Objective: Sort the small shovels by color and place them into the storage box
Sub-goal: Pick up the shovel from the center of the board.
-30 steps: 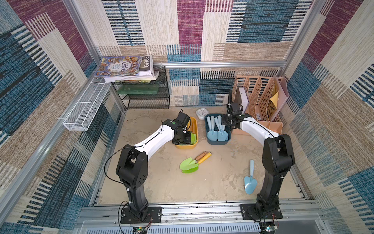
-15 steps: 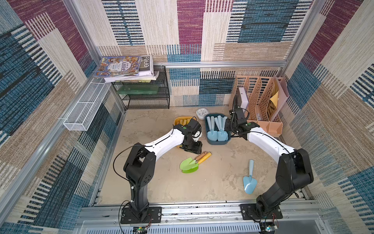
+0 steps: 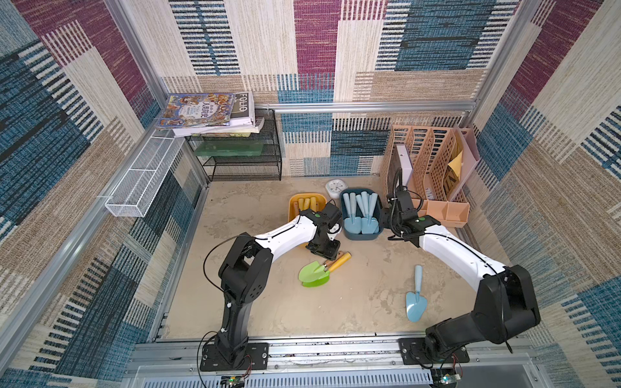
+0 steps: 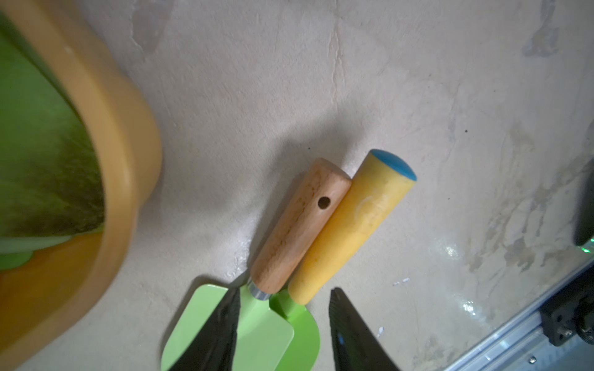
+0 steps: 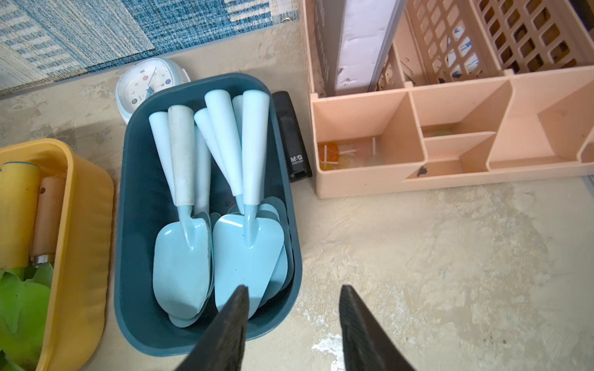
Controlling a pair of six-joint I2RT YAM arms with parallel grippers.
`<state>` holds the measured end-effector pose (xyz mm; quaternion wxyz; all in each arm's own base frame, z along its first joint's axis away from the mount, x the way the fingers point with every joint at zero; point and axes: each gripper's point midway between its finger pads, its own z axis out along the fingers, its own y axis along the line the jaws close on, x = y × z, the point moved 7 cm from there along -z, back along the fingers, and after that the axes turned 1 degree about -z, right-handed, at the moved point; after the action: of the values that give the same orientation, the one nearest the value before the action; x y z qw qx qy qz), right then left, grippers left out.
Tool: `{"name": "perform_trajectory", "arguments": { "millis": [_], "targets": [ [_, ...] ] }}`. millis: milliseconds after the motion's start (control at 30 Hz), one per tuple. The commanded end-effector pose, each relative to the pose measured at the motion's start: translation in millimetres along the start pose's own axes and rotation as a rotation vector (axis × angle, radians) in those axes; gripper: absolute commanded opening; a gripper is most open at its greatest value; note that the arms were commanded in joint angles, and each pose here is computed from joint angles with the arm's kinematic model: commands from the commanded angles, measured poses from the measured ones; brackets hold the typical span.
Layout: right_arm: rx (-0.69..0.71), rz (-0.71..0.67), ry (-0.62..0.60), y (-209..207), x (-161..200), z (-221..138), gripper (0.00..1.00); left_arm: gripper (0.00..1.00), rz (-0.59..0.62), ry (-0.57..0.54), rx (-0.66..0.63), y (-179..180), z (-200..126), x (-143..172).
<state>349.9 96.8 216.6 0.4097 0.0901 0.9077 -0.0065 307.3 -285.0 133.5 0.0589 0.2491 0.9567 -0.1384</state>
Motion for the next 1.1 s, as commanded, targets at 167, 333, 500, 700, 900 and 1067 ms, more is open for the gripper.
{"name": "perform_trajectory", "arguments": {
  "millis": [167, 333, 500, 700, 900, 1067],
  "targets": [
    [0.025, 0.026, -0.008, -8, 5, -6, 0.48, 0.47, 0.009, 0.066, -0.043, 7, 20, 9],
    [0.03, 0.027, -0.003, -11, 10, -7, 0.48, 0.44, 0.002, 0.089, -0.039, 6, 31, 10],
    [0.031, 0.034, 0.008, -12, 14, -5, 0.48, 0.42, 0.009, 0.128, -0.029, 3, 44, 15],
    [0.027, 0.034, 0.027, -11, 18, -1, 0.48, 0.17, 0.011, 0.147, -0.014, 0, 49, 17],
    [0.036, 0.034, 0.032, -10, 16, 3, 0.48, 0.0, 0.037, 0.102, 0.009, -9, 31, 11],
    [0.047, 0.033, 0.033, -11, 13, 7, 0.48, 0.0, 0.068, -0.008, 0.033, -21, -12, 0]
  ]
}}
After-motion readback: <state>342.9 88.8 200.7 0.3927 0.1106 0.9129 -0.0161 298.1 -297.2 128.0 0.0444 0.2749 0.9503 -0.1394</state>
